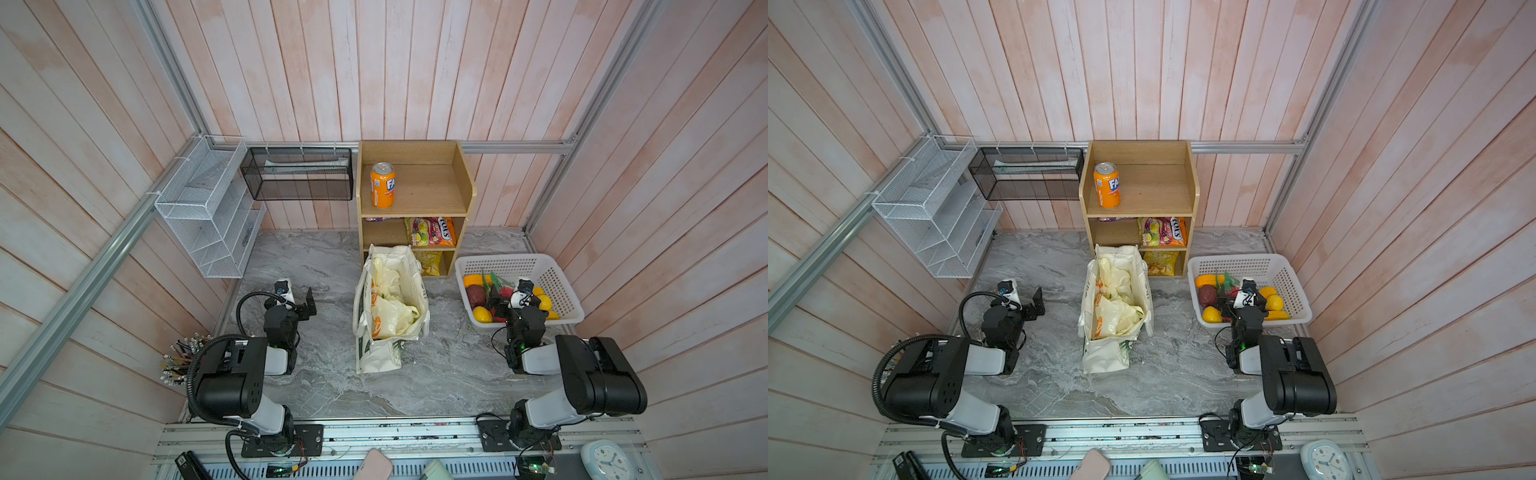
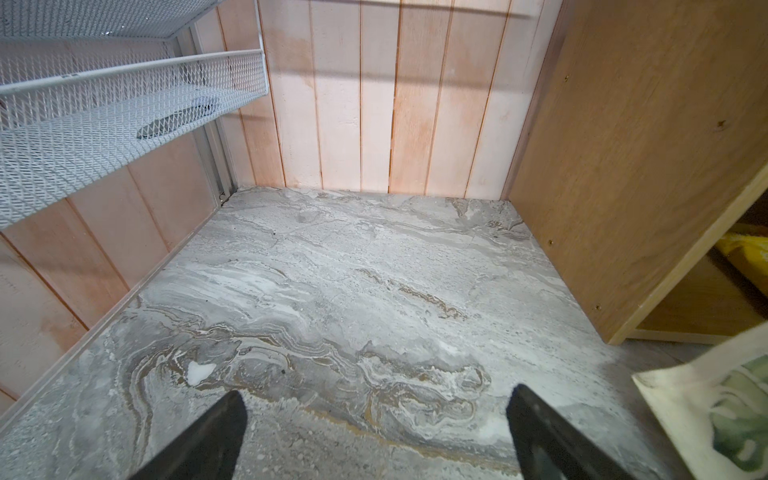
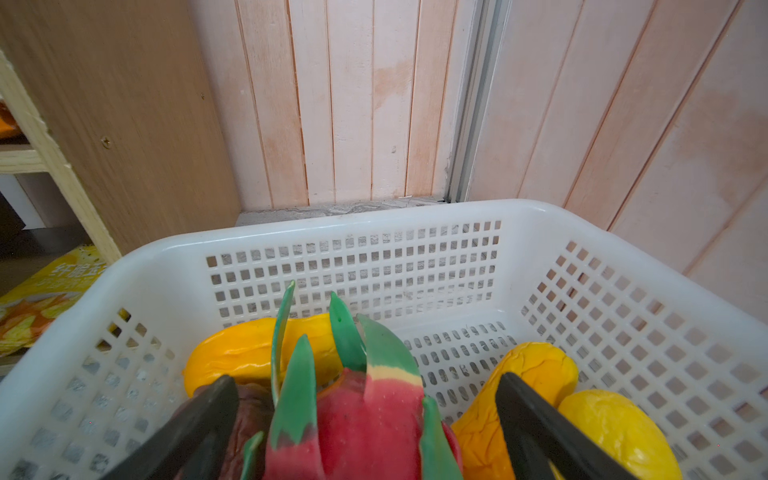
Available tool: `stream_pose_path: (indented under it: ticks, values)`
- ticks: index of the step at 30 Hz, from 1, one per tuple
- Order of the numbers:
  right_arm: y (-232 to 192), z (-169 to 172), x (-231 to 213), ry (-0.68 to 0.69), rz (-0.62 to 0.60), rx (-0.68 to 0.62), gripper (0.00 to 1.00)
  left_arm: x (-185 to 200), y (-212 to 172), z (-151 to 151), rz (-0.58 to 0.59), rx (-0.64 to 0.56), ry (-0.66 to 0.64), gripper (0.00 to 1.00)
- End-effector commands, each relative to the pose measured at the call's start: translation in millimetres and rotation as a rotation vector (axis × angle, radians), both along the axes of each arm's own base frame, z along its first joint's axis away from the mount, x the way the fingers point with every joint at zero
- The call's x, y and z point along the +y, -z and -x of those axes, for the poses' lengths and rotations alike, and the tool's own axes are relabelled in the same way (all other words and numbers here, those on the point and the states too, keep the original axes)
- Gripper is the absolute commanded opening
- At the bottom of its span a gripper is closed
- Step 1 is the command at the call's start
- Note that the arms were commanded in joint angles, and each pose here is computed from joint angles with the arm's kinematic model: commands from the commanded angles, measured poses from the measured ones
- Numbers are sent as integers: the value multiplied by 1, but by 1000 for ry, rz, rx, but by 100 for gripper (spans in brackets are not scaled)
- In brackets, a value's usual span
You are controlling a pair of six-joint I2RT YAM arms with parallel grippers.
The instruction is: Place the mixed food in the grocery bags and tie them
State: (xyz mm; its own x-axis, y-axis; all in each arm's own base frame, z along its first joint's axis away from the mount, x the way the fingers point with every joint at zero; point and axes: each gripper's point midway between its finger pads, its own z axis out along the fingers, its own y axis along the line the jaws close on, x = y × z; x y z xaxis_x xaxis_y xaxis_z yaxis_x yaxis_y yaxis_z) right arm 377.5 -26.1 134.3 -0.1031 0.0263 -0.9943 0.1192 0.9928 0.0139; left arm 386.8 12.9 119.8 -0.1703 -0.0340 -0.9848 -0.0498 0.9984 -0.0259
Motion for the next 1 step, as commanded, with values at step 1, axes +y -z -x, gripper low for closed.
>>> stream_pose_path:
  ticks: [1]
  values:
    - [11,-1,1,-7,-16,45,98,0,-5,-4,7,-16,9,100]
